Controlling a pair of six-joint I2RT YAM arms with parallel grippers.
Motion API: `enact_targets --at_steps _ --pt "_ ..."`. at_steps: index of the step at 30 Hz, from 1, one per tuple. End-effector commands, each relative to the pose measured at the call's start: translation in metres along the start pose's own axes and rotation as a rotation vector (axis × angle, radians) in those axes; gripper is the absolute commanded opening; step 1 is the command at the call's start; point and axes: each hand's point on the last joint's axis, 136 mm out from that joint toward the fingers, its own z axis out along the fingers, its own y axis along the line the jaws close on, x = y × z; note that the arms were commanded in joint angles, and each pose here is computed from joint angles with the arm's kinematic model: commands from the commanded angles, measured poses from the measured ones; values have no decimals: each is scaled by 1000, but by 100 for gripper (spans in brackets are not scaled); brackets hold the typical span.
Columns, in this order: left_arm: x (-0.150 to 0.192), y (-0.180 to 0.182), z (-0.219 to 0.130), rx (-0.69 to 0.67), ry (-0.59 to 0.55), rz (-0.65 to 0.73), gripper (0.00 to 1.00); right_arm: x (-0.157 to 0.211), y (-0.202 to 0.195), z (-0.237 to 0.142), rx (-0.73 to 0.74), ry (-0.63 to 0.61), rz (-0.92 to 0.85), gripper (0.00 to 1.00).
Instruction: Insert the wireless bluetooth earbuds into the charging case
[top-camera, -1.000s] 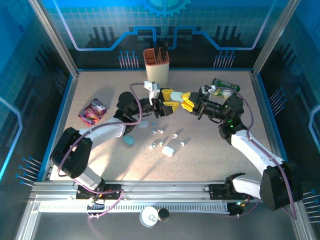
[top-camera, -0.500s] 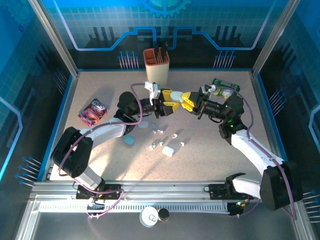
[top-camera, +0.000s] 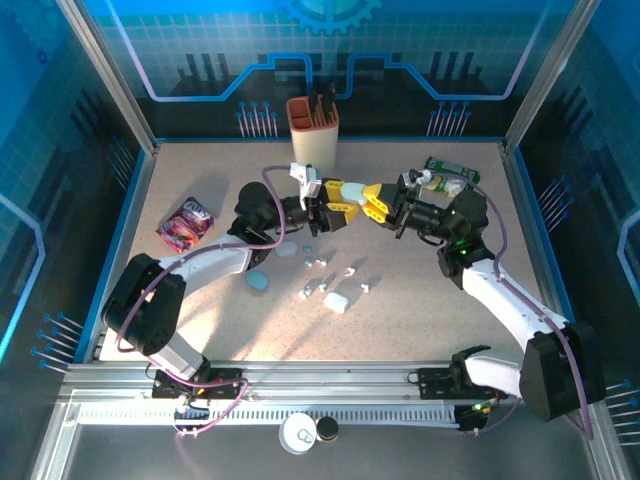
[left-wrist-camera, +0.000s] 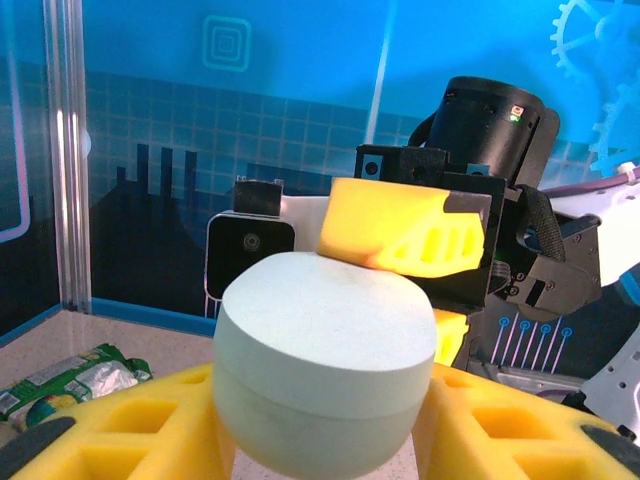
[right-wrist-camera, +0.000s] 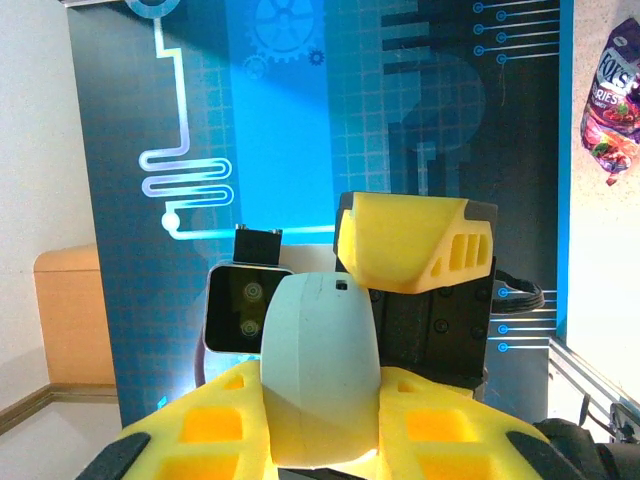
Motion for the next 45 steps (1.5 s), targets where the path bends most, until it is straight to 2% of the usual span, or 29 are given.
enact_targets --at_steps 1,6,9,15,20,28,30,32,33,37,40,45 --pt "-14 -11 5 52 -14 60 48 2 8 -2 -10 3 -25 15" --pt "-13 -11 4 51 -12 58 48 3 5 -2 0 9 -19 15" --pt "-13 -11 5 50 -13 60 53 3 3 -2 3 8 -18 15" --pt "-10 -10 5 51 -6 54 44 2 1 -2 4 4 -14 15" --pt "-10 -10 5 50 -7 50 44 3 -2 -2 11 12 -8 15" --pt "-11 -11 4 53 -8 52 34 3 -7 -3 37 8 -1 17" --pt "-10 -11 4 52 -7 51 33 3 -8 -3 53 12 -7 21" --pt "-10 -11 4 52 -6 50 33 3 -7 -4 64 12 -18 29" --pt "-9 -11 3 51 -4 47 34 2 -6 -4 66 8 -24 39" --pt "-6 -12 0 38 3 49 35 -6 1 -12 75 -15 -73 64" --pt "-3 -13 -5 29 9 44 35 -17 5 -24 109 -44 -131 74" --pt "0 -16 -10 22 18 30 35 -25 11 -42 199 -34 -306 80"
